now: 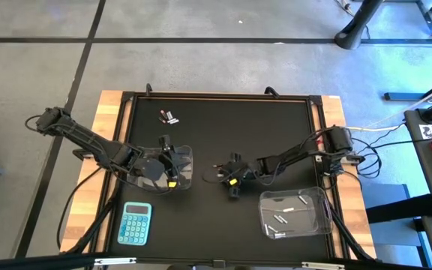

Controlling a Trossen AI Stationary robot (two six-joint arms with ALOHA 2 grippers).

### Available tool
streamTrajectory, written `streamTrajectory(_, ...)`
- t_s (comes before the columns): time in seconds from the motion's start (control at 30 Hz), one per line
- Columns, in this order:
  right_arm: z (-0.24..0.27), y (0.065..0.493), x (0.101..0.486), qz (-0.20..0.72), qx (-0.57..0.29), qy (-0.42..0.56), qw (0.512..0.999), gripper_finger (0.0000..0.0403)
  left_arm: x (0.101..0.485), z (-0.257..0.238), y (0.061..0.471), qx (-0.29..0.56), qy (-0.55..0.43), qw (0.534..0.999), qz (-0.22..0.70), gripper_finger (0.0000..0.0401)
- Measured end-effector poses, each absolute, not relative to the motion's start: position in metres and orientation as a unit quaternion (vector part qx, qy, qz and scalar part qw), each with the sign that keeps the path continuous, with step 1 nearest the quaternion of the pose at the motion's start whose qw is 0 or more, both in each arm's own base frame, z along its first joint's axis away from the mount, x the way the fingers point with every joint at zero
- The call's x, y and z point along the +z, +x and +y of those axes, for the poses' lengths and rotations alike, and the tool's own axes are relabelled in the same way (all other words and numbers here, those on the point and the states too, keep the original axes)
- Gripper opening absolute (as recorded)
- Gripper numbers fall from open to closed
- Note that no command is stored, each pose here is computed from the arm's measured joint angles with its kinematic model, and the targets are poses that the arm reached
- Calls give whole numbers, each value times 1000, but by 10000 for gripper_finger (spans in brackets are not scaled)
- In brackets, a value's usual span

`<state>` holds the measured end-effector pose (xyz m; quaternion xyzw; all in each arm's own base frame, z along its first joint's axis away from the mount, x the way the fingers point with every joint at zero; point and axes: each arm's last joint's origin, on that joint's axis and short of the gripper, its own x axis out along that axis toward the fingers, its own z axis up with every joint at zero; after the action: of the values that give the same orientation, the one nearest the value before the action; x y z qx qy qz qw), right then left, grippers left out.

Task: Sort batteries
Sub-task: Put the white battery into the right transparent bin

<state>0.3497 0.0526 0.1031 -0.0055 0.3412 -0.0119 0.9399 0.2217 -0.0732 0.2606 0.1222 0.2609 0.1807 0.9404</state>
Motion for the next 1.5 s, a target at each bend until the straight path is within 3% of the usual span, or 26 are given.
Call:
streamTrajectory(0.2,53,352,88,353,-23,17,935,140,261,-73,222,181,119,941,260,169)
streamTrajectory(0.43,54,352,82,363,-10,15,932,24,261,-73,222,182,116,941,260,169)
streamTrajectory(0.5,54,351,91,356,-3,5,934,20,261,-73,222,182,116,941,260,169)
streamTrajectory(0.63,52,339,125,357,-5,-9,934,28,260,-74,221,182,116,941,260,169)
streamTrajectory(0.73,56,325,179,312,-5,-20,950,19,261,-74,221,182,114,942,259,169)
streamTrajectory(0.87,75,283,231,335,-29,-45,941,18,260,-73,221,185,107,941,261,169)
streamTrajectory(0.97,94,252,275,341,-74,-10,937,17,260,-73,221,186,101,942,260,169)
streamTrajectory(1.07,114,222,298,390,-113,50,912,17,260,-73,221,188,96,943,257,169)
streamTrajectory(1.23,154,187,309,476,-123,232,839,17,259,-73,222,196,102,940,259,169)
streamTrajectory(1.4,190,164,275,502,-192,335,774,16,259,-74,222,197,102,940,258,169)
streamTrajectory(1.5,202,159,245,514,-271,405,706,16,259,-74,222,197,103,940,258,169)
